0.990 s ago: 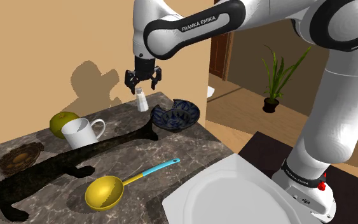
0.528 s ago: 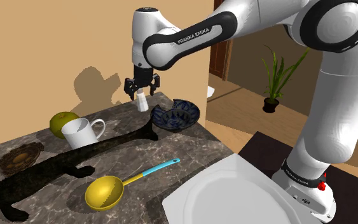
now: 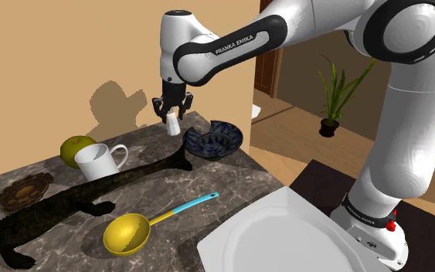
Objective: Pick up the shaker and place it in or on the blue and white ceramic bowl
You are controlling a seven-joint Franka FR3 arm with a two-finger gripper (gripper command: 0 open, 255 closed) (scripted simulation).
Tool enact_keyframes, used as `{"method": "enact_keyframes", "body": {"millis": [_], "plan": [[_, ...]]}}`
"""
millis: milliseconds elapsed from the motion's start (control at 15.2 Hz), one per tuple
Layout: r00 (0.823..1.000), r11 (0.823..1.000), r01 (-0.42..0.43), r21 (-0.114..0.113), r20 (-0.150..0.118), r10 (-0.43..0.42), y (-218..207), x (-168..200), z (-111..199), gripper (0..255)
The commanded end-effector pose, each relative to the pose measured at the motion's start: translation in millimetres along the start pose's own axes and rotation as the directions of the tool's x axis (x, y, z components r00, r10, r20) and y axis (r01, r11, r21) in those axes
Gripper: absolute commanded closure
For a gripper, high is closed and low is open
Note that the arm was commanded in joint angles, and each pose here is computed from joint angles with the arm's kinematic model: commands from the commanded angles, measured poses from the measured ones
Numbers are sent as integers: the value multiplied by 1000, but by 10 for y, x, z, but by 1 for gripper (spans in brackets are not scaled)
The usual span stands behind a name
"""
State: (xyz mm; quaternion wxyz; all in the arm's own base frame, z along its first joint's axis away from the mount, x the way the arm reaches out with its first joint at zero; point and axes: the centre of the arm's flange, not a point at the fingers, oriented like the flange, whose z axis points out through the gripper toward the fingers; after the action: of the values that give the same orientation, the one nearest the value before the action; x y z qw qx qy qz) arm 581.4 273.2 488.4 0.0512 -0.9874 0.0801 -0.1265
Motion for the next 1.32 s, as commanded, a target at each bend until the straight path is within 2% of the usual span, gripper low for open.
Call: {"method": "enact_keyframes", "body": {"millis": [0, 528, 1254], "plan": [[1000, 1000, 0, 0, 0, 0, 0, 0, 0, 255], [1000, 1000, 0, 0, 0, 0, 0, 0, 0, 255], [1000, 1000, 0, 0, 0, 0, -71, 140, -559, 255]]}}
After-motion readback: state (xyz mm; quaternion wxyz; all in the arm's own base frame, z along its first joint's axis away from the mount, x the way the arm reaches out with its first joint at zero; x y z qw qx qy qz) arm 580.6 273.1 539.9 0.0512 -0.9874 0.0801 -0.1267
